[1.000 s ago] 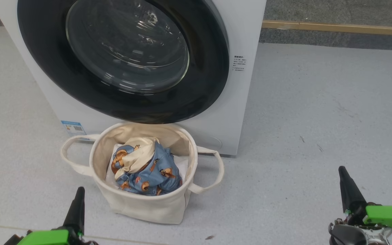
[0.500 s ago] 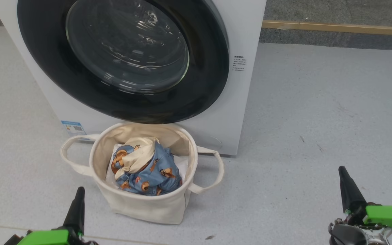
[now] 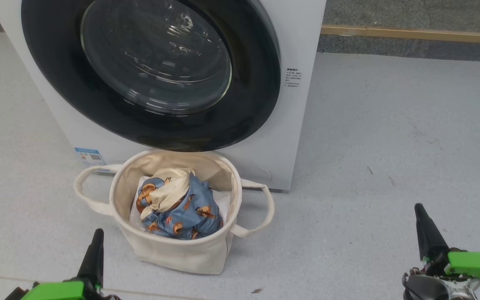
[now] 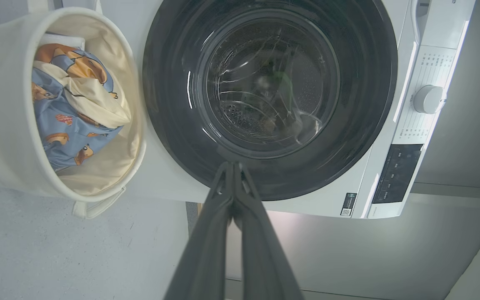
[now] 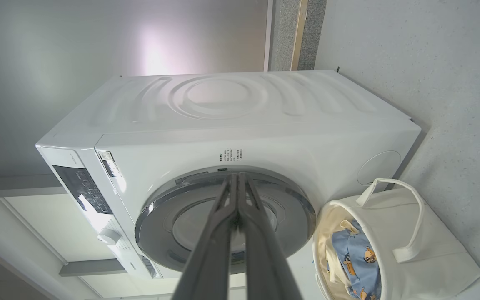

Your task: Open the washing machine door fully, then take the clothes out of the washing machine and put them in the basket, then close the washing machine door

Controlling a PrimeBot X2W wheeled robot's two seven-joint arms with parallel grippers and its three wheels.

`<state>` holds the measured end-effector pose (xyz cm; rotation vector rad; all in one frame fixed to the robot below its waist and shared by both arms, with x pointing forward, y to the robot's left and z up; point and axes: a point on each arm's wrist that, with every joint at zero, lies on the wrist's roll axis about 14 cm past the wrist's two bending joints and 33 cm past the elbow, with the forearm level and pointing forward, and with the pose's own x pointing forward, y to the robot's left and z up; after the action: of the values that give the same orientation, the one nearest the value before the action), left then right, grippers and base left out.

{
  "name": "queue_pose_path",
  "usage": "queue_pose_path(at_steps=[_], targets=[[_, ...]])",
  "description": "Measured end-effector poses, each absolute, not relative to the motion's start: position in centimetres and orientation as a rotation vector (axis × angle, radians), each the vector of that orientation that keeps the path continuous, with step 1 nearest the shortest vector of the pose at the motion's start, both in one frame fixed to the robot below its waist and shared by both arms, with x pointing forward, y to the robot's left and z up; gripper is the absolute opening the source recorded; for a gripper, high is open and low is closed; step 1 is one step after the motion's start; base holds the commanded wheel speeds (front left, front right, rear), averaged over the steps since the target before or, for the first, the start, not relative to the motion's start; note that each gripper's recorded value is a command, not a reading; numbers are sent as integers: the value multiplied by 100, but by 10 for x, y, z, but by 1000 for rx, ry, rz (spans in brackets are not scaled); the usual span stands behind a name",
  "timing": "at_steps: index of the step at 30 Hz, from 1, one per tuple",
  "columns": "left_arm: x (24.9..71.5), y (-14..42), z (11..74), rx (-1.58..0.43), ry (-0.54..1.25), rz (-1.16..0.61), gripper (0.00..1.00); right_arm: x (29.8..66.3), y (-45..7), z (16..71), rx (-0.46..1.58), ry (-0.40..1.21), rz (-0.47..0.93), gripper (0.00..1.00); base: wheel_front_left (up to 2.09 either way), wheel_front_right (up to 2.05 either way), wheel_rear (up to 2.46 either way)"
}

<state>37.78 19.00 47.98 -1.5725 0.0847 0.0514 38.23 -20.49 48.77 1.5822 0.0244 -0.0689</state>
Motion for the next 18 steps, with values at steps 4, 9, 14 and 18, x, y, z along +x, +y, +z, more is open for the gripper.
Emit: queue_pose_path(at_steps=[4, 9, 14, 18], targets=[[378, 190, 480, -1572, 85, 51, 0, 382, -205, 488, 1582, 24, -69, 0, 0, 0, 0], [378, 190, 480, -1572, 85, 51, 0, 382, -205, 488, 1582, 24, -69, 0, 0, 0, 0], [378, 190, 480, -1572, 85, 51, 0, 382, -205, 488, 1582, 24, -69, 0, 0, 0, 0], [378, 190, 480, -1572, 85, 51, 0, 382, -205, 488, 1582, 24, -69, 0, 0, 0, 0]])
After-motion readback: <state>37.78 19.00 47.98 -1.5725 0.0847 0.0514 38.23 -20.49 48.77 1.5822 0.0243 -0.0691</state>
